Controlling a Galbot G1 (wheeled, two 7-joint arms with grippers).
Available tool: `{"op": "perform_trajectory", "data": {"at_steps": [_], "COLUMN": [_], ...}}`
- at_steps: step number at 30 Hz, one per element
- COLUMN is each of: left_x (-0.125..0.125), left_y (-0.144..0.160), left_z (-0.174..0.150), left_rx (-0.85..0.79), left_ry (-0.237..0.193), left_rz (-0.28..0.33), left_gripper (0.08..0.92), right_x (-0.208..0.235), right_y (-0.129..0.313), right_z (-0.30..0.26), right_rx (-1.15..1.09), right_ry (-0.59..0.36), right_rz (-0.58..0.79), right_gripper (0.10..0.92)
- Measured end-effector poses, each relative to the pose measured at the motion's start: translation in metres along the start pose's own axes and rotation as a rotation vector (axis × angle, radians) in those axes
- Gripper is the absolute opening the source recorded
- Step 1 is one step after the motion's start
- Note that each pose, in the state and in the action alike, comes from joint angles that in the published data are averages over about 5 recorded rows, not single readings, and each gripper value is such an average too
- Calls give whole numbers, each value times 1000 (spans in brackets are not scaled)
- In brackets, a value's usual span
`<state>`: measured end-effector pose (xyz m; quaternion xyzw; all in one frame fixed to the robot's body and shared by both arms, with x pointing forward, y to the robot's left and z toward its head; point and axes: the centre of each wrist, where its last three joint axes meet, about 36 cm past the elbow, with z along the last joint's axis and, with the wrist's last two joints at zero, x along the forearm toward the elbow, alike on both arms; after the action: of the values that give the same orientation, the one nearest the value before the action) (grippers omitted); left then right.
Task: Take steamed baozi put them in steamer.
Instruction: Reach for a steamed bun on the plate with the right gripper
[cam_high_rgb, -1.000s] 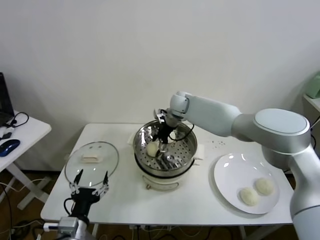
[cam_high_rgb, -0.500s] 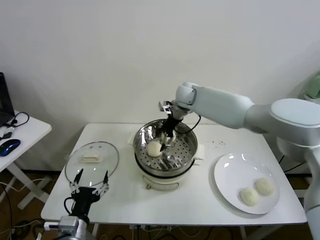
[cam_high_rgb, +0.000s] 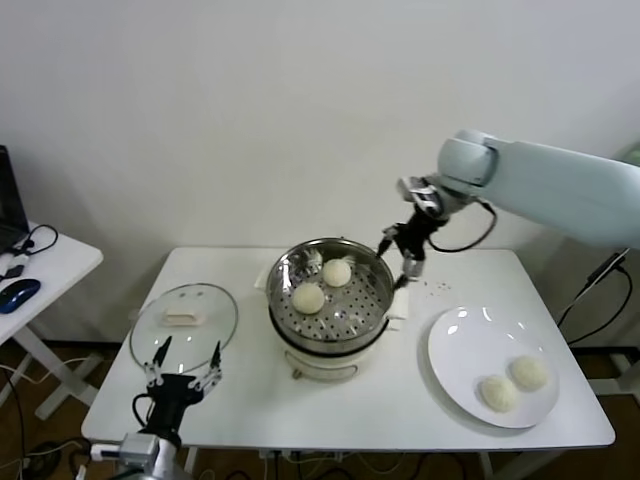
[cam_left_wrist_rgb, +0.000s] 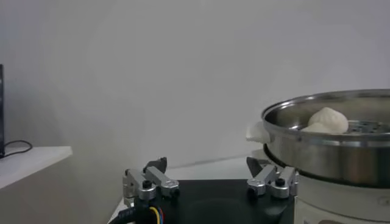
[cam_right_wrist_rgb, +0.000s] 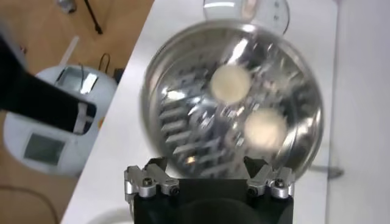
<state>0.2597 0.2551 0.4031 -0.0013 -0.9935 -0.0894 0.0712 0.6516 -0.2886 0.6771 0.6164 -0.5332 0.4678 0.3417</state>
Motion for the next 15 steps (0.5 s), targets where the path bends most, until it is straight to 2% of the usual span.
{"op": "perform_trajectory", "data": {"at_steps": [9, 15], "left_x": [-4, -4], "left_y": [2, 1], "left_z": [4, 8], "left_rx": [10, 11], "left_ry": [-46, -49], "left_rz": [12, 19], "left_gripper": [823, 823], "right_x": [-18, -42], "right_y": [74, 110], "right_z": [89, 129], "right_rx": [-31, -52], "right_ry": [72, 114], "right_rz": [1, -10], "right_gripper": [823, 823]}}
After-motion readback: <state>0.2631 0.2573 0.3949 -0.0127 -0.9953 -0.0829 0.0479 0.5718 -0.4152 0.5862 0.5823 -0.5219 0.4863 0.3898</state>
